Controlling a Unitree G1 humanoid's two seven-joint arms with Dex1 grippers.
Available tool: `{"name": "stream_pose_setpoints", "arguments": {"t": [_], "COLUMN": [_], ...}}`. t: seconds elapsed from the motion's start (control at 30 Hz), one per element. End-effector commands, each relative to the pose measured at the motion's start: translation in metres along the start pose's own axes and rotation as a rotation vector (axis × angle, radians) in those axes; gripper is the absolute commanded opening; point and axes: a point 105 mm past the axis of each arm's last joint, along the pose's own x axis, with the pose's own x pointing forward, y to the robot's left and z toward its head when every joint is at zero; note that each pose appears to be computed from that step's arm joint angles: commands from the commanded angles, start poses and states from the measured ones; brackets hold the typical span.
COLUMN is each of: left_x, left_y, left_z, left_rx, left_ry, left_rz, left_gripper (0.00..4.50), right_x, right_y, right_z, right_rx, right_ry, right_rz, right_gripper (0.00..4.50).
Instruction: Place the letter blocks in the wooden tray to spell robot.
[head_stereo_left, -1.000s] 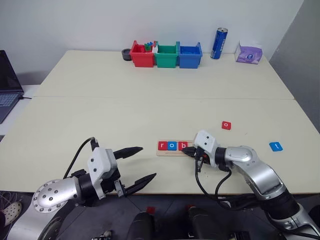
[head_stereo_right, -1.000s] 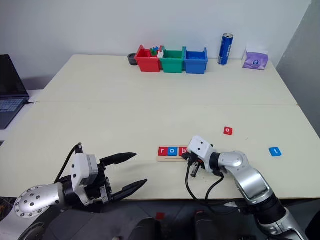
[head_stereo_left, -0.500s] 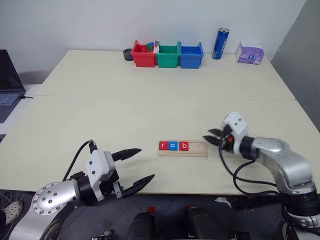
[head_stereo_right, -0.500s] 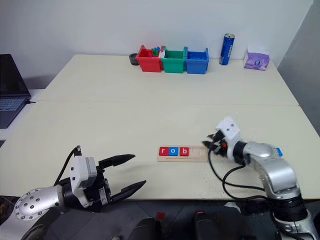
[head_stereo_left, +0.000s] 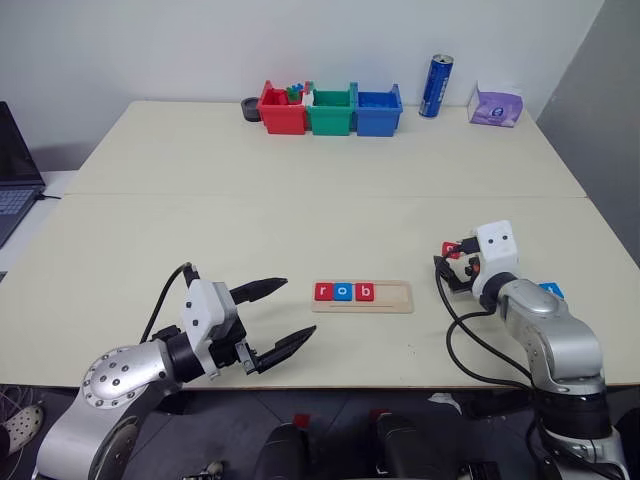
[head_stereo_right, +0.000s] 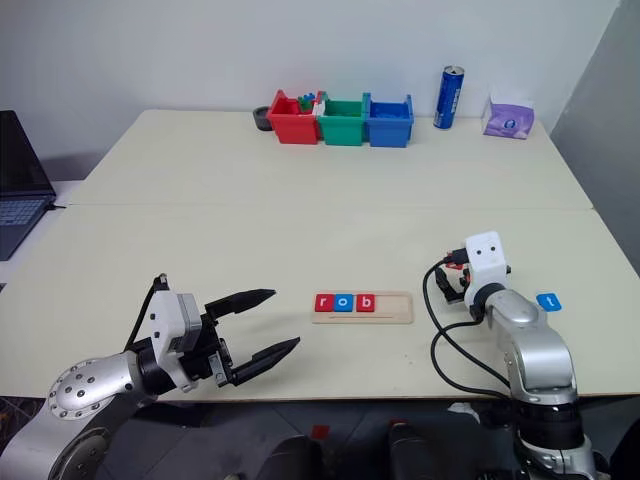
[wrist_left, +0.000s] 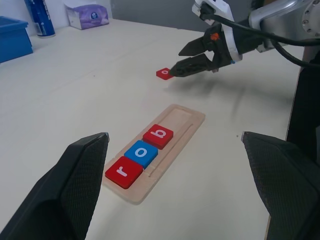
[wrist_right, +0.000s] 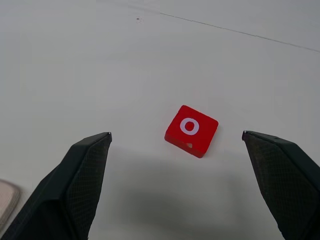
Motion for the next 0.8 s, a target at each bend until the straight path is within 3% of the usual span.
{"name": "stream_pose_setpoints", "arguments": {"t": [0.03, 0.57, 0.67, 0.8], "left_x": [0.003, 0.002, 0.001, 0.0], "left_y": [-0.005, -0.009, -0.008, -0.008], "left_z": [0.006, 0.008, 0.007, 0.007], "left_rx": [0.024, 0.023, 0.023, 0.024], "left_ry": [-0.008, -0.006, -0.005, -0.004], "left_rz": [-0.024, -0.02, -0.02, -0.019], "left_gripper": [4.5, 4.5, 4.5, 4.5], "right_x": [0.004, 0.033, 0.034, 0.033], "right_y": [-0.005, -0.008, -0.007, -0.006], "right_z": [0.007, -0.016, -0.018, -0.02], "right_rx": [0.064, 0.191, 0.202, 0.205], "right_ry": [-0.001, 0.113, 0.122, 0.13], "right_rz": [-0.065, -0.21, -0.211, -0.204], "right_gripper": [4.45, 4.45, 3.91, 2.5]}}
